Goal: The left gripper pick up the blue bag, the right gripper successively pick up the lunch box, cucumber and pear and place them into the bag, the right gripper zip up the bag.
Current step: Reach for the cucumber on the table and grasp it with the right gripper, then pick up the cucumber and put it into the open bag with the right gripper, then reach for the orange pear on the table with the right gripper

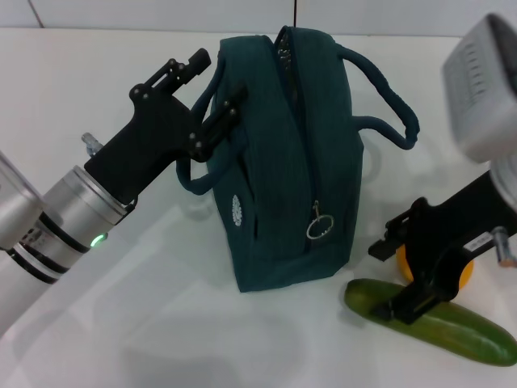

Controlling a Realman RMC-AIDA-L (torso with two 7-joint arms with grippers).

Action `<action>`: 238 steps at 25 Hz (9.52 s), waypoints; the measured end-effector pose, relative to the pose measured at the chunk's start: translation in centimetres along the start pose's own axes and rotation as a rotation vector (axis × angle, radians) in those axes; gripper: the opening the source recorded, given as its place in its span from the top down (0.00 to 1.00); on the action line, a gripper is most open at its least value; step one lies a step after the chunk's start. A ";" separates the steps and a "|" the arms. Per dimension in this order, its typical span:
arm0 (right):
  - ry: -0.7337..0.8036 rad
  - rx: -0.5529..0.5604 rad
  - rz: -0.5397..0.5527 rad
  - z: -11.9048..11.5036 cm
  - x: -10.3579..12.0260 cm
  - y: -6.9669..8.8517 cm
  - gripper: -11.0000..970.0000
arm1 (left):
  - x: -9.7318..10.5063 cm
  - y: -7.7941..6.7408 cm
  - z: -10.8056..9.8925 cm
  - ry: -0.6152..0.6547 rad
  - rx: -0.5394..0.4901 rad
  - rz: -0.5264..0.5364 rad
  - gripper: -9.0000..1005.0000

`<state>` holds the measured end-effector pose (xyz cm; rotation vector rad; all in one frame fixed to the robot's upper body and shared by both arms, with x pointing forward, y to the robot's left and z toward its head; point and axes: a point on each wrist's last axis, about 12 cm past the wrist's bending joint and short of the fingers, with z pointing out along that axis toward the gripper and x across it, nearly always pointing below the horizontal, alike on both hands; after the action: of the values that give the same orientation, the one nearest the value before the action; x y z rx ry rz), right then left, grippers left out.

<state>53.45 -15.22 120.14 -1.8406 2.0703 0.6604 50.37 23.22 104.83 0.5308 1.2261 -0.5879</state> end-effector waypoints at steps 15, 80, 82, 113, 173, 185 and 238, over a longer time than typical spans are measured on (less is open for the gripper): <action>0.176 0.055 -0.021 3.8 -0.5 -0.1 0.28 | -0.1 0.2 0.1 -0.001 0.001 0.006 0.39; -0.257 0.039 -0.019 -0.9 3.4 -1.5 0.38 | -0.4 0.0 -0.4 -0.032 0.003 0.009 0.39; -0.303 0.043 -0.021 -1.5 4.0 -1.4 0.38 | -0.4 0.0 -0.4 -0.030 0.002 0.010 0.39; -1.212 0.280 -0.056 -6.9 5.4 -5.5 0.33 | -0.7 -0.2 -0.5 -0.058 0.022 0.012 0.39; -1.075 0.418 -0.054 -2.1 7.7 -5.5 0.21 | -3.8 5.9 -0.9 0.316 0.162 -0.708 0.40; -1.069 0.433 -0.058 -2.2 7.7 -5.7 0.21 | -3.6 5.6 1.1 0.387 0.184 -0.748 0.44; -0.996 0.330 0.118 0.2 19.8 0.4 0.44 | -1.8 3.5 1.2 0.212 0.203 -0.365 0.95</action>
<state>50.29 -31.93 110.07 -0.8965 1.4734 0.9374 53.13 25.20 107.07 0.5526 1.4880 -0.9922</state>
